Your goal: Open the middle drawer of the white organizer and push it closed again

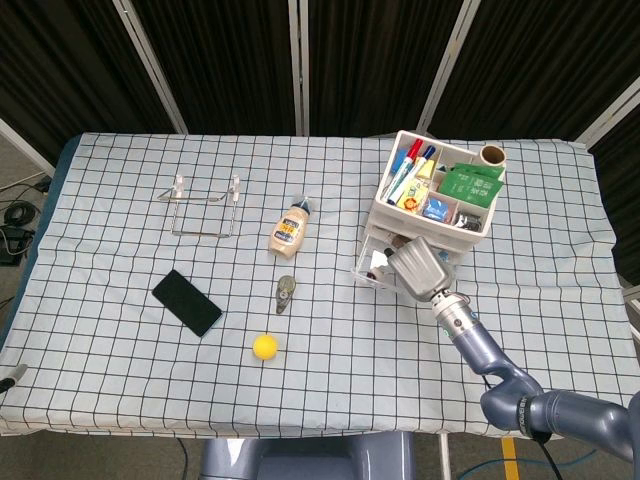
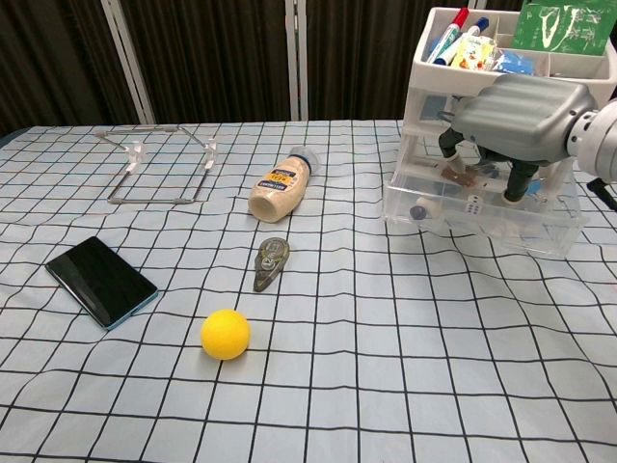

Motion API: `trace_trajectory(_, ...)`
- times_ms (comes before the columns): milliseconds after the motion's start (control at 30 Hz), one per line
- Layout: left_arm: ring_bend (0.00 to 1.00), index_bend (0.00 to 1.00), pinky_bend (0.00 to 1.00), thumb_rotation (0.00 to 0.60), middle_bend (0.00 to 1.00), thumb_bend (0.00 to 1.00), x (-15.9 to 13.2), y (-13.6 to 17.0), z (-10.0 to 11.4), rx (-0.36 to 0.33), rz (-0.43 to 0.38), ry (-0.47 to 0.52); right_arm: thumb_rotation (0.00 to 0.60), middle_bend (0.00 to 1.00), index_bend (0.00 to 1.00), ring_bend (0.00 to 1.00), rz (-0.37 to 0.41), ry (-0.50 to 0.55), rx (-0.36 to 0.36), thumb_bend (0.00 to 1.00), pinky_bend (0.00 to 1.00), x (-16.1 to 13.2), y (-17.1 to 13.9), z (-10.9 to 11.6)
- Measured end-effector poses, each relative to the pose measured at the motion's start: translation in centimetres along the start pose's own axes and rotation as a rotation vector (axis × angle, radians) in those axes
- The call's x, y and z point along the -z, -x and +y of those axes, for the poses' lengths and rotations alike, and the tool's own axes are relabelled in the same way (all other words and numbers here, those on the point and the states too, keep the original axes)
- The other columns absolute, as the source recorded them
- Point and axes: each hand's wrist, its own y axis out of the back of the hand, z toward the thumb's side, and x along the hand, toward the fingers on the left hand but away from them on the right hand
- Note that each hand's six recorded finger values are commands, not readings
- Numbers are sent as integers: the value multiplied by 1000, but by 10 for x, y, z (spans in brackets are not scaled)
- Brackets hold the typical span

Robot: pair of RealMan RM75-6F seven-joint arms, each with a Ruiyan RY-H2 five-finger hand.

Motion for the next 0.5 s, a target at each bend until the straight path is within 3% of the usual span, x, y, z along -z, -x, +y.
trace_trajectory(500,0,0,0,600,0,103,-1,0,-1,5,-3,2,600,1000,490,1000,31,-13,-9,0,781,-7,2,-4)
